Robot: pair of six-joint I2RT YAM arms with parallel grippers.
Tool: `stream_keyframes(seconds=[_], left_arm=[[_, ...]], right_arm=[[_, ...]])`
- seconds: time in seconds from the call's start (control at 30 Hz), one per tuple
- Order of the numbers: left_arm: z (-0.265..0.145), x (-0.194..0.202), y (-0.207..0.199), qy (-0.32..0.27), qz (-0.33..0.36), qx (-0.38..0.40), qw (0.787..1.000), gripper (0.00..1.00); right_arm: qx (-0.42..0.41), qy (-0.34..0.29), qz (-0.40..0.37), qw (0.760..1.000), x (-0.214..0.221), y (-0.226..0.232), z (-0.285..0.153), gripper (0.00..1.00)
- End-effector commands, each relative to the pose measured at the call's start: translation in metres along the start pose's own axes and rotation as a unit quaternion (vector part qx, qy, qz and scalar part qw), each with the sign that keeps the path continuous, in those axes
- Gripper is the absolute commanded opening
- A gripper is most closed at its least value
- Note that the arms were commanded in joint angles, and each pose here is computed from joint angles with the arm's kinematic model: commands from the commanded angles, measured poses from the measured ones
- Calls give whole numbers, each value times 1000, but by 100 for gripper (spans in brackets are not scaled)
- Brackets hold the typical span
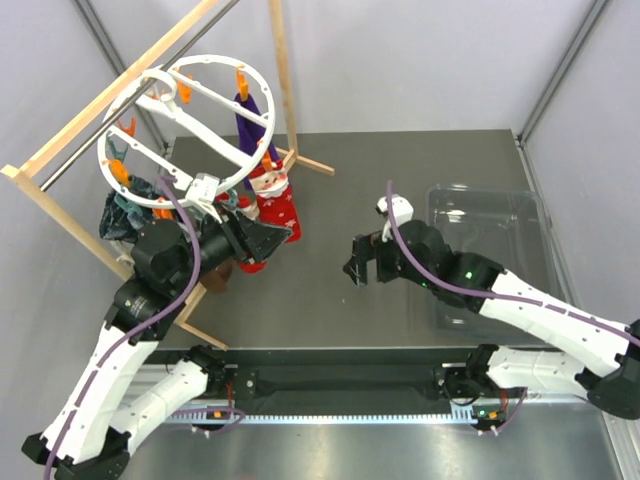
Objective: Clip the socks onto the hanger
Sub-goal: Reset both arms
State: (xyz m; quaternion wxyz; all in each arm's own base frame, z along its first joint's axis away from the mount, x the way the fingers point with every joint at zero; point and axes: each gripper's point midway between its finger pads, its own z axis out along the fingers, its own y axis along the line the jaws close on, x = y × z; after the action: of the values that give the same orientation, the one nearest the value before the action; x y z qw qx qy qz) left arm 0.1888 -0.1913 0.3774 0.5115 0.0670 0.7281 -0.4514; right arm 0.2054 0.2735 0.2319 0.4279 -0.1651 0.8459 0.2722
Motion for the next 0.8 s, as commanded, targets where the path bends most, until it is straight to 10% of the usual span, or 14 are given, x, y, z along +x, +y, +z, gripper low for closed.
stream_keyframes(seconds=[0.0, 0.43, 0.77], left_arm=[[3, -24, -25, -61, 3, 64, 996, 62], [68, 86, -32, -3, 107, -12, 994, 77], [40, 160, 40, -19, 28, -34, 999, 89]], right_arm=[[55, -8, 24, 998, 9, -30, -10, 100], [67, -6, 58, 996, 33, -43, -2, 100], [80, -76, 93, 990, 60, -76, -21, 100]])
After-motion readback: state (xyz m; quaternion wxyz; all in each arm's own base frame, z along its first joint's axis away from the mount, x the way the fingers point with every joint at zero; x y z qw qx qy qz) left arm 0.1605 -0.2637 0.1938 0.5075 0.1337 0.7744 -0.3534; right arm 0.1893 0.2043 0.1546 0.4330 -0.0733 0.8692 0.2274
